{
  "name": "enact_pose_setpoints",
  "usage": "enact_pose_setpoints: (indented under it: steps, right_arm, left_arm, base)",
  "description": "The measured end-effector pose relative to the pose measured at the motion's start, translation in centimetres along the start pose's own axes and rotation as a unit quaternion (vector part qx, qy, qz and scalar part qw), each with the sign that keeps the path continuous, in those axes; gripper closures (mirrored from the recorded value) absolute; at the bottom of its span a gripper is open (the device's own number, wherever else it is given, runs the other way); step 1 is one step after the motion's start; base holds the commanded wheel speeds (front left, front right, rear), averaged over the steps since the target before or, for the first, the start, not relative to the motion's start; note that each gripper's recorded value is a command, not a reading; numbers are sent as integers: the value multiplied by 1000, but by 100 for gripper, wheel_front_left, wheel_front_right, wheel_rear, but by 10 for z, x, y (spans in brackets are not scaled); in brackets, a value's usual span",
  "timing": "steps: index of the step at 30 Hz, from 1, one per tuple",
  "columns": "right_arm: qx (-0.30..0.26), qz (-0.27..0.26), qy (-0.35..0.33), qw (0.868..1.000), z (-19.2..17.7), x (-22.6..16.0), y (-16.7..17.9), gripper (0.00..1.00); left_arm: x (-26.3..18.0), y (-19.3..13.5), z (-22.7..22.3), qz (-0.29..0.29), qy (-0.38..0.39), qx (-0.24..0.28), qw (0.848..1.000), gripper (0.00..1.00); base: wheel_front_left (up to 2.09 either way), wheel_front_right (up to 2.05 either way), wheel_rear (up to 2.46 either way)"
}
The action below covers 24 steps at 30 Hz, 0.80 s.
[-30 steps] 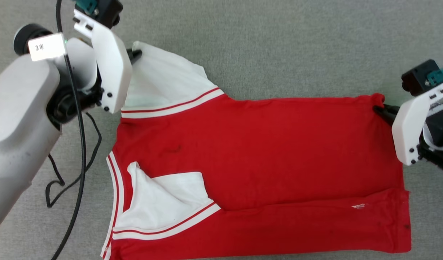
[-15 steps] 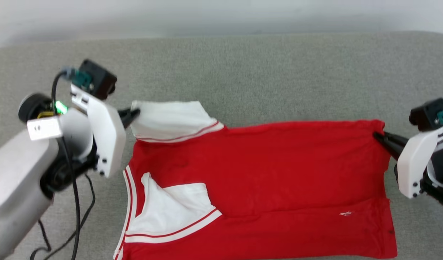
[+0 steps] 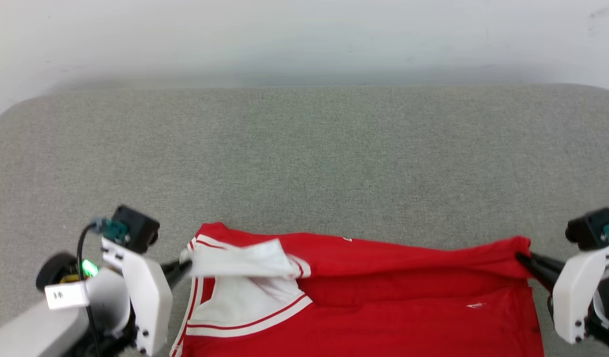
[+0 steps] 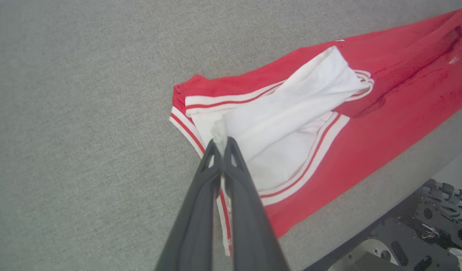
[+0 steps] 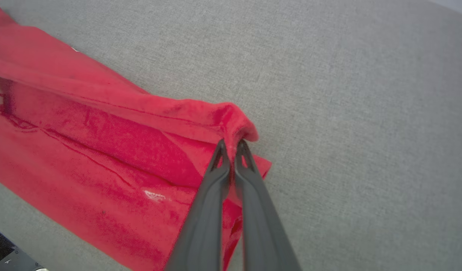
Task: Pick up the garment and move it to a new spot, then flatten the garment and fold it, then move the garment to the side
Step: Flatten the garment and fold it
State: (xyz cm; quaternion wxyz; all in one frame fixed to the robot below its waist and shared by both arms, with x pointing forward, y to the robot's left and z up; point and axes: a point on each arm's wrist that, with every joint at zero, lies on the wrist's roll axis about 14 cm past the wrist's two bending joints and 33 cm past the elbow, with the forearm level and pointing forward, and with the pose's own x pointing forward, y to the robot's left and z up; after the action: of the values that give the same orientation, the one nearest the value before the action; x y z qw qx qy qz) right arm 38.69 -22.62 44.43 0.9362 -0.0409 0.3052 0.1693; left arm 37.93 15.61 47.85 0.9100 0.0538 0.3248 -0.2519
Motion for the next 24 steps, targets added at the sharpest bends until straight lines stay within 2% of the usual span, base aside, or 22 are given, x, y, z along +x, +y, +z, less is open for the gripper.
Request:
enact_pose_setpoints:
  steps: [12, 24]
  right_arm:
    - [43, 12, 66, 997, -58, -16, 18, 100]
    - [64, 16, 126, 990, -97, -5, 29, 100]
  left_arm:
    - [-5, -22, -78, -7, 64, -88, 994, 100]
    - [13, -26, -116, -12, 105, -142, 984, 100]
  base:
    - [0, 0, 0]
    - [0, 0, 0]
